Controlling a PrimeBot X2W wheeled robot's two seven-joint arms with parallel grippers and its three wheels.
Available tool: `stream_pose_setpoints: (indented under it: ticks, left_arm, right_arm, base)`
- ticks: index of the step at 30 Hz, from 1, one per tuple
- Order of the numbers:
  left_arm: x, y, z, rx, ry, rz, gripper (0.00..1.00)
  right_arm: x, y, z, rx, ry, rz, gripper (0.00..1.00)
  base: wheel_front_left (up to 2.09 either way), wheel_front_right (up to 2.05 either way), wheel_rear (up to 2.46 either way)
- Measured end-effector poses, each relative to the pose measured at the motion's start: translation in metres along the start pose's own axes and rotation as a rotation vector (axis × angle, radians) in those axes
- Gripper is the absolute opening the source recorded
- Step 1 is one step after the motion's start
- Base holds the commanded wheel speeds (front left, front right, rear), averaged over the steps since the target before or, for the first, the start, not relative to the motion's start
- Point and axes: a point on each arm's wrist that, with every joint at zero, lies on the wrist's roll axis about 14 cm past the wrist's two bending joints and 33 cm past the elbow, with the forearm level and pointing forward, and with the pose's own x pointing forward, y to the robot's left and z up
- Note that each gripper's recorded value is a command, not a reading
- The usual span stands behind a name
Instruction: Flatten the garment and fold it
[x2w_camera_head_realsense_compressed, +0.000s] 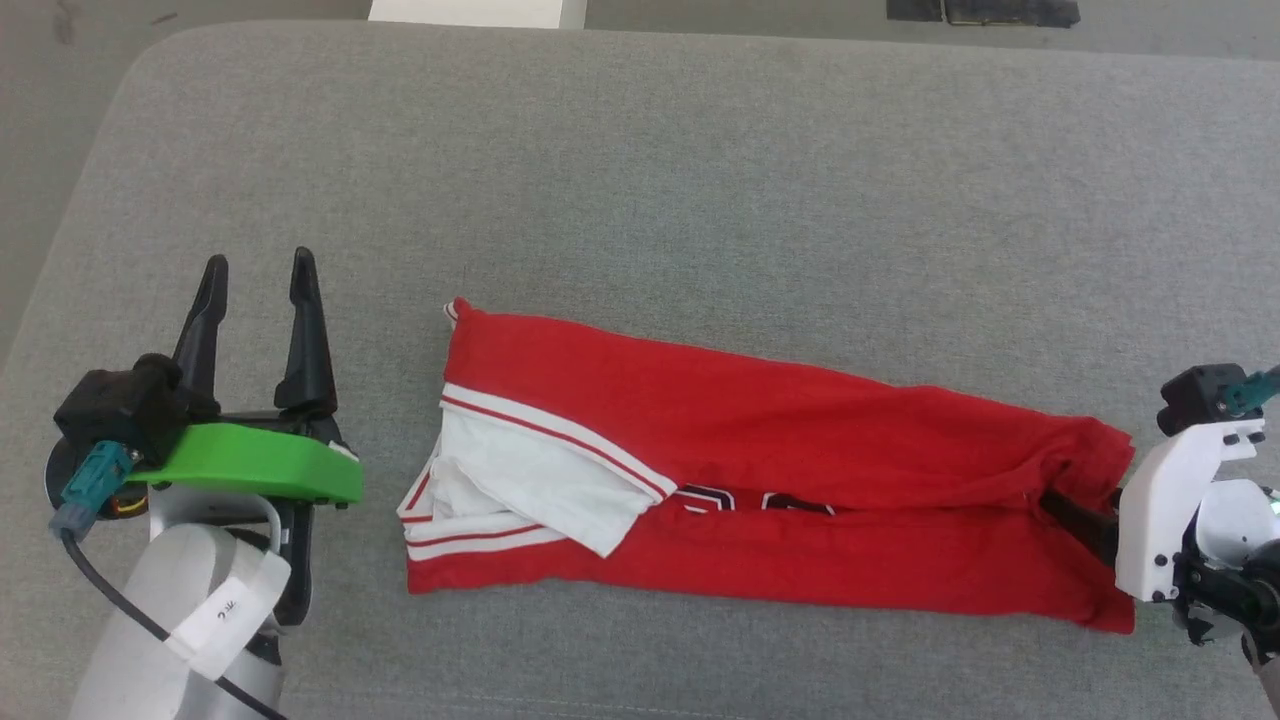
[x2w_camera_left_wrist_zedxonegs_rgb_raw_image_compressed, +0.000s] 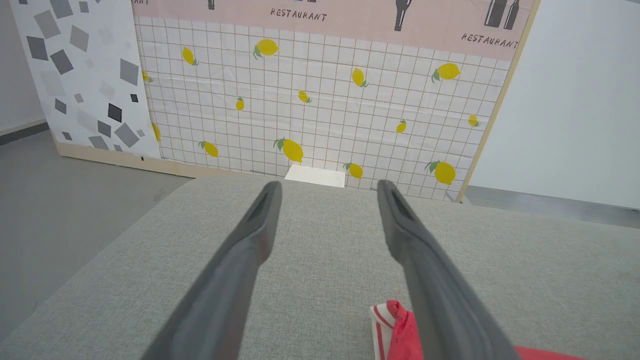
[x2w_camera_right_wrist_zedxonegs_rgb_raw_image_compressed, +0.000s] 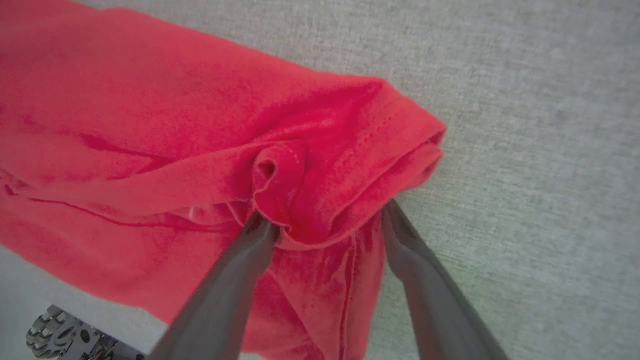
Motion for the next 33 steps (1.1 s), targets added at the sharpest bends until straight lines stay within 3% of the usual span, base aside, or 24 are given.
stream_pose_setpoints:
  ticks: [3,4,5,6,20,33]
  left_arm:
    - [-0.001,0.0,0.0,0.007,0.0,-0.002,1.0]
    - [-0.001,0.001,0.0,0.007,0.0,0.0,1.0]
    - [-0.001,0.001,0.0,0.007,-0.001,0.003,1.0]
    - [-0.001,0.002,-0.001,0.006,0.0,0.005,1.0]
    - [-0.002,0.002,0.001,0.002,-0.006,0.004,1.0]
    - [-0.004,0.002,-0.003,-0.003,0.006,0.003,1.0]
  right_arm:
    - [0.002,0.0,-0.002,-0.011,0.029,0.0,1.0]
    - [0.002,-0.001,-0.002,-0.011,0.038,0.001,0.49]
    - [0.002,-0.002,-0.002,-0.008,0.047,-0.001,0.28]
    - [0.002,-0.003,-0.002,-0.007,0.052,-0.003,0.0]
    - [-0.007,-0.022,0.002,0.019,0.051,-0.051,0.0]
    - [-0.053,-0.132,0.008,0.096,0.05,-0.371,0.0]
  base:
    - [0.0,0.0,0.0]
    - [0.0,0.0,0.0]
    - [0.0,0.0,0.0]
    - [0.0,0.0,0.0]
    - [0.0,0.0,0.0]
    - [0.0,0.0,0.0]
